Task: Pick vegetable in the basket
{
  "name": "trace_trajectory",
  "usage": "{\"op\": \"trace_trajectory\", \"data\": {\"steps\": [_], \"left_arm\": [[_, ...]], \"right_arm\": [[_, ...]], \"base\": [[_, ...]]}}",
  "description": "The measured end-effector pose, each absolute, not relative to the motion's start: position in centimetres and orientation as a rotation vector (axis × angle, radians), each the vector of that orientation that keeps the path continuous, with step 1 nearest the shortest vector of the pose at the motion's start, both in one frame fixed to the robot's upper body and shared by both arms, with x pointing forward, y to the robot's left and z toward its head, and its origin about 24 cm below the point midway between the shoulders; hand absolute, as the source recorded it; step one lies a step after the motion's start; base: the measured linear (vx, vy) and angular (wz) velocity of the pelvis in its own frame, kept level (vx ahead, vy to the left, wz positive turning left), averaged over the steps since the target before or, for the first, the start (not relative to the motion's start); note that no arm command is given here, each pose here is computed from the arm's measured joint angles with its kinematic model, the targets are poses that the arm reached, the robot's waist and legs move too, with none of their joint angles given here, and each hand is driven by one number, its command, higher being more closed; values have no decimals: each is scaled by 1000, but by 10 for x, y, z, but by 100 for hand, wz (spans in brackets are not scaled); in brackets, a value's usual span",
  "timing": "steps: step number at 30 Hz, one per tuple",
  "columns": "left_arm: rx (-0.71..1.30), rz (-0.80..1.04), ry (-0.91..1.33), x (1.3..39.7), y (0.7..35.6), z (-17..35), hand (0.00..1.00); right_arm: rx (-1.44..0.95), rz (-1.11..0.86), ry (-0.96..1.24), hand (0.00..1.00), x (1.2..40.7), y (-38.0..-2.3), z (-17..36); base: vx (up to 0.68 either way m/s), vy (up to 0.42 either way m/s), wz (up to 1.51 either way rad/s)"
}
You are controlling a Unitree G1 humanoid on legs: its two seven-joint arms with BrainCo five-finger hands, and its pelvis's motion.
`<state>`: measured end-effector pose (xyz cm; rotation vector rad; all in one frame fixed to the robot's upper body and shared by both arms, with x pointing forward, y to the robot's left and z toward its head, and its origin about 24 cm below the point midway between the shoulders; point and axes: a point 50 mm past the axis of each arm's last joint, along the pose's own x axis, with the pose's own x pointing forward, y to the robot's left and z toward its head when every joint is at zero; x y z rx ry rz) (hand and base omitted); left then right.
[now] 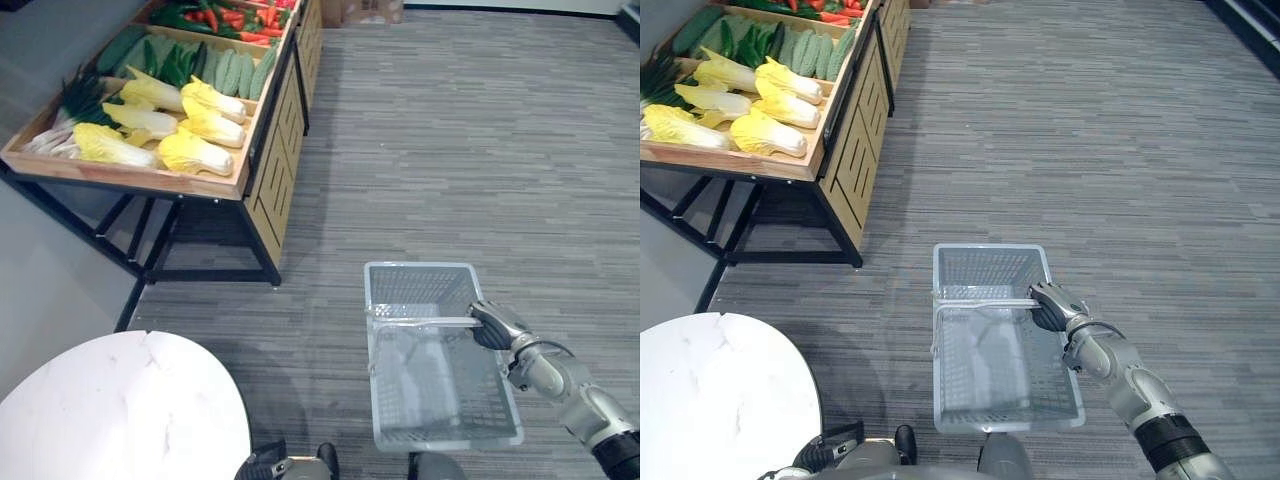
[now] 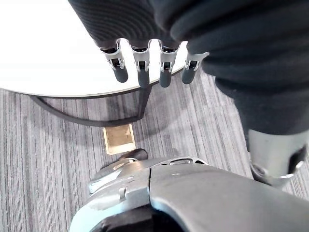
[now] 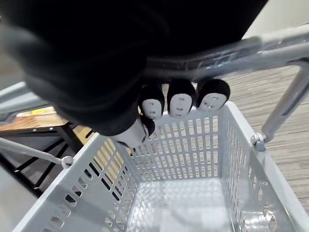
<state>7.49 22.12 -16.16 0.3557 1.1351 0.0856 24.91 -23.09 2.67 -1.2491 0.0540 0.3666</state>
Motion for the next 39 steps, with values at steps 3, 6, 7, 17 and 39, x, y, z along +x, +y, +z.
{"op": "trace_trajectory", "data": {"steps": [3, 6, 7, 17, 39], "left_arm": [[396, 89, 1134, 77, 232, -159, 0], [409, 96, 1108, 88, 236, -156, 0], [411, 100, 1086, 96, 237, -154, 0], [307, 157, 1087, 96, 224, -157, 0], [306, 197, 1144, 70, 230, -159, 0]], "right_arm": [[-1223, 339, 61, 100, 249, -230, 25], [-1216, 329, 53, 100, 250, -229, 25], [-1213, 315, 52, 100, 250, -230, 25], [-1207, 180, 90, 100, 254, -248, 32], [-1171, 181, 75, 100, 247, -241, 28]], "base": [[57, 74, -9], [159, 4, 5], [237, -42, 27], [554, -273, 48], [500, 49, 15]]}}
